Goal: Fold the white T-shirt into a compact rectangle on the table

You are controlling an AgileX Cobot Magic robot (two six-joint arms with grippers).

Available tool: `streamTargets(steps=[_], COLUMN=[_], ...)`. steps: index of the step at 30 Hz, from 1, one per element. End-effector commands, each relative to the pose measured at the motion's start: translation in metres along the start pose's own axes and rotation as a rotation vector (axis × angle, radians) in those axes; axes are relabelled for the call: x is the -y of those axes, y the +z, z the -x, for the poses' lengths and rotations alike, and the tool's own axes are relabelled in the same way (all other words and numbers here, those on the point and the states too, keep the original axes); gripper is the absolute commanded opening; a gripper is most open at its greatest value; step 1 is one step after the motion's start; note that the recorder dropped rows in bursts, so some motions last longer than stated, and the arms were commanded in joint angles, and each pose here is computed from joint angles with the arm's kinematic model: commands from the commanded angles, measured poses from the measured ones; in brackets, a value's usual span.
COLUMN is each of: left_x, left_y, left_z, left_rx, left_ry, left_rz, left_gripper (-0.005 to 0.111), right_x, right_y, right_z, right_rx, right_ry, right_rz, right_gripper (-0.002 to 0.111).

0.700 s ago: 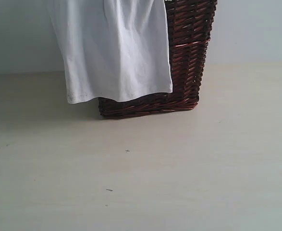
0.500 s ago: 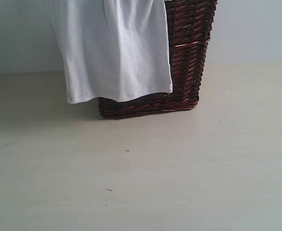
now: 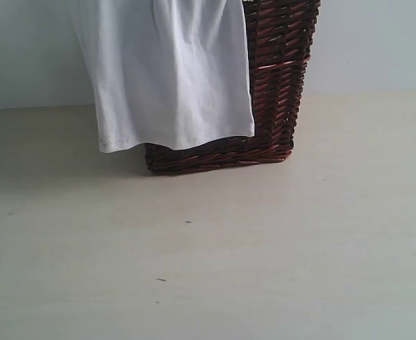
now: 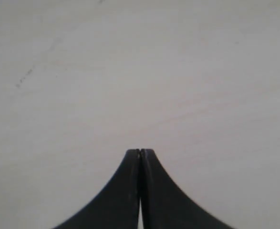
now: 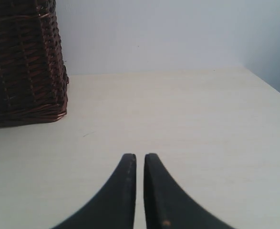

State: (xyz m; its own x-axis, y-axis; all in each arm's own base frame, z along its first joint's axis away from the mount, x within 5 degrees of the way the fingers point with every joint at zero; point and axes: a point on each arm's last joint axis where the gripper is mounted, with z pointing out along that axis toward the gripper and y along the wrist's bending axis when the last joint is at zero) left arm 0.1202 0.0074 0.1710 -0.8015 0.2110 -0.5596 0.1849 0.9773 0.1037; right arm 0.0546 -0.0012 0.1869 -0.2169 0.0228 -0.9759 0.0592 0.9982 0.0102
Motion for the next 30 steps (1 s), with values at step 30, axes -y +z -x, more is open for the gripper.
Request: streamTargets(steps=[30], left_x=[-0.030], left_y=[0.011], left_z=[0.162], left_rx=[0.497], left_ry=[-0.540], left_rz=[0.005], left_gripper=[0.000], right_x=[0.000], right_y=[0.000], right_z=[-0.001], right_rx=[0.007], right_ry=[-0.004], right_rz=[0.003], right_gripper=[0.007])
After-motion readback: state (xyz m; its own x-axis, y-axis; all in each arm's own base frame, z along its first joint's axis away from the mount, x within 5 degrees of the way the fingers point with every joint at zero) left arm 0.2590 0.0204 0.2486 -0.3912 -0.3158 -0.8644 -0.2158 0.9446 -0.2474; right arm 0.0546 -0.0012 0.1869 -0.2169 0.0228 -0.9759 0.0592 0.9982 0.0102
